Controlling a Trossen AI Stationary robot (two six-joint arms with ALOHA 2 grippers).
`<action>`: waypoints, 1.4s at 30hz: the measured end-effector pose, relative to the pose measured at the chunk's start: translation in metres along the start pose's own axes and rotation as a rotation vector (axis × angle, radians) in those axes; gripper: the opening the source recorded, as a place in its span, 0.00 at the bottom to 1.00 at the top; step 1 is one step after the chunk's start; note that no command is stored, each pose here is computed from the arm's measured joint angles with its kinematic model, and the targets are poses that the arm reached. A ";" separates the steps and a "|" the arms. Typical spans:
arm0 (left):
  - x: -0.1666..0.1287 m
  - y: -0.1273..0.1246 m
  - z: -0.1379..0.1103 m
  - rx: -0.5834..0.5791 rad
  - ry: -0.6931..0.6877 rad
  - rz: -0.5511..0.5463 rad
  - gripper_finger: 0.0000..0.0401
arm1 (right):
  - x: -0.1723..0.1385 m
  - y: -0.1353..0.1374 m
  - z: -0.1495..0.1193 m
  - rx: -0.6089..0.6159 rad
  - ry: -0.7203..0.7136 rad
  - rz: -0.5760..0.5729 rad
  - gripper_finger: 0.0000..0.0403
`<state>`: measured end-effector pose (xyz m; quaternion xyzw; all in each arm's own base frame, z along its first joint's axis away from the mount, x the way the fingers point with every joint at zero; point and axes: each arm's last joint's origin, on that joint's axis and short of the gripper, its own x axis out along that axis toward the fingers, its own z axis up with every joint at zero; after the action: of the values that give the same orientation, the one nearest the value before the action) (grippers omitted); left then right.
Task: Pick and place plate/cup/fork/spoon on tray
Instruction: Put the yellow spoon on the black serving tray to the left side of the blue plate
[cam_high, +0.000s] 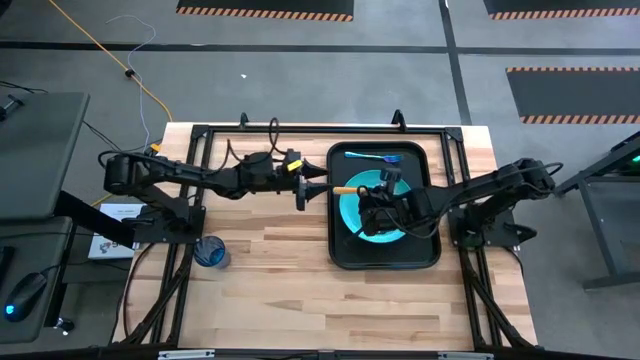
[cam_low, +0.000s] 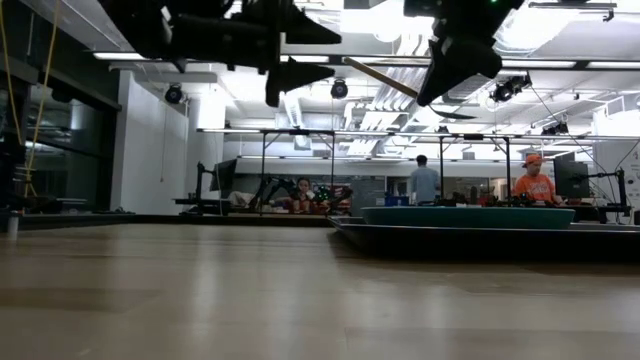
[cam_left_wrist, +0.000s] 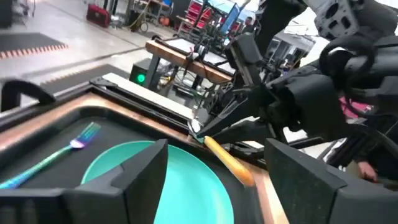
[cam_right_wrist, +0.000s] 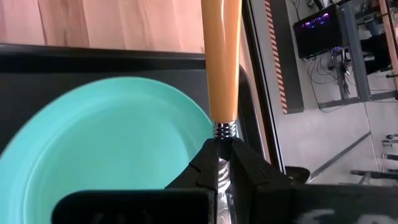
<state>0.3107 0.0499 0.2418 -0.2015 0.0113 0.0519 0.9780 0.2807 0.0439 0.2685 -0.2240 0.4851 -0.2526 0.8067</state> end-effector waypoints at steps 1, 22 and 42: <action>0.002 0.001 -0.001 -0.013 0.006 0.002 0.66 | 0.001 -0.001 0.001 -0.002 -0.005 0.000 0.01; 0.016 0.000 -0.017 -0.130 0.045 0.050 0.66 | 0.015 -0.013 0.006 0.013 0.003 0.065 0.00; 0.019 -0.002 -0.017 -0.123 0.098 0.130 0.63 | 0.015 -0.013 0.006 -0.005 0.001 0.064 0.00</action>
<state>0.3302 0.0434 0.2265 -0.2625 0.0687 0.1059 0.9566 0.2896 0.0248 0.2690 -0.2102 0.4929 -0.2256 0.8136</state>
